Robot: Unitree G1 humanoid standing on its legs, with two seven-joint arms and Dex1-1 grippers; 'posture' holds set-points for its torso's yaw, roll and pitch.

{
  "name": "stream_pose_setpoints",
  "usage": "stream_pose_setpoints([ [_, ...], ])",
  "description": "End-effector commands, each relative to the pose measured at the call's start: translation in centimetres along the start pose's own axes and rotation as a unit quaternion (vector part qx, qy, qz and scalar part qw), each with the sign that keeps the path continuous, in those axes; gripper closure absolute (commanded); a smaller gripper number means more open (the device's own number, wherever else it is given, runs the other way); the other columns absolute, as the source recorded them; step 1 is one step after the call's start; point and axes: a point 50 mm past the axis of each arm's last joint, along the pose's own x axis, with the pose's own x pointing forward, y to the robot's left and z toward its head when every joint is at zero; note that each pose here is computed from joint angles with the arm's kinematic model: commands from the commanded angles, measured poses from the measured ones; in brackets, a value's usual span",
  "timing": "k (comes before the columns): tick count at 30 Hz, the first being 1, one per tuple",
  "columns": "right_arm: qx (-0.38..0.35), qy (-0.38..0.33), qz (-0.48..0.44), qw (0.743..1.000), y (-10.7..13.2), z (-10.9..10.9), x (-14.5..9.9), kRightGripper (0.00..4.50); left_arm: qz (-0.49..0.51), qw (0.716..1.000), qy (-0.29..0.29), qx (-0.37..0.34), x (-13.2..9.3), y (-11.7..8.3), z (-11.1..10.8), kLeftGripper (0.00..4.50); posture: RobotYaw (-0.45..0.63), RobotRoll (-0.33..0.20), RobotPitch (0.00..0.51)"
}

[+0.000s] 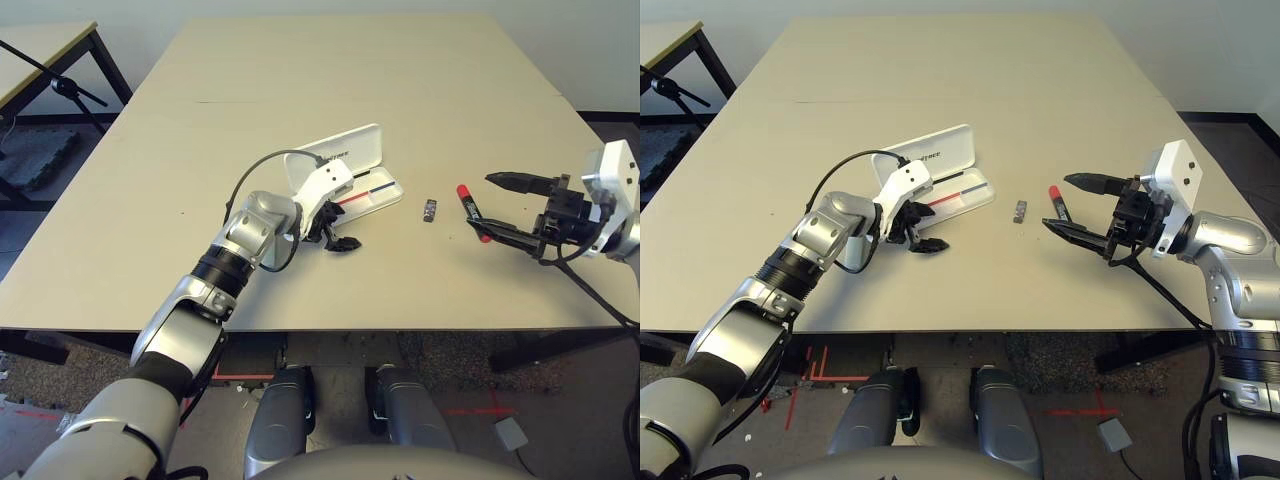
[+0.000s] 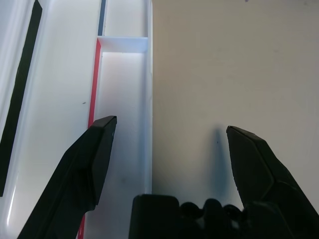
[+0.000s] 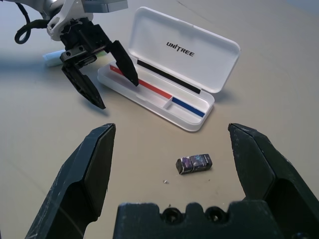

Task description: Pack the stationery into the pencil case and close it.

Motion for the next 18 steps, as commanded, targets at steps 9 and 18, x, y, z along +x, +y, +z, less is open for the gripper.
stream_pose_setpoints([
  [9, -0.007, -0.008, -0.016, 1.000, -0.25, 0.23, -0.15, 0.00, -0.010, 1.000, 0.029, -0.002, 0.26, 0.06, -0.75, 3.02, 0.10, 0.000, 0.085],
  [18, -0.002, -0.005, -0.020, 1.000, -0.27, 0.04, -0.62, 0.00, -0.013, 0.998, 0.017, 0.053, -0.12, 0.21, -0.25, 4.48, 0.10, 0.000, 0.084],
])
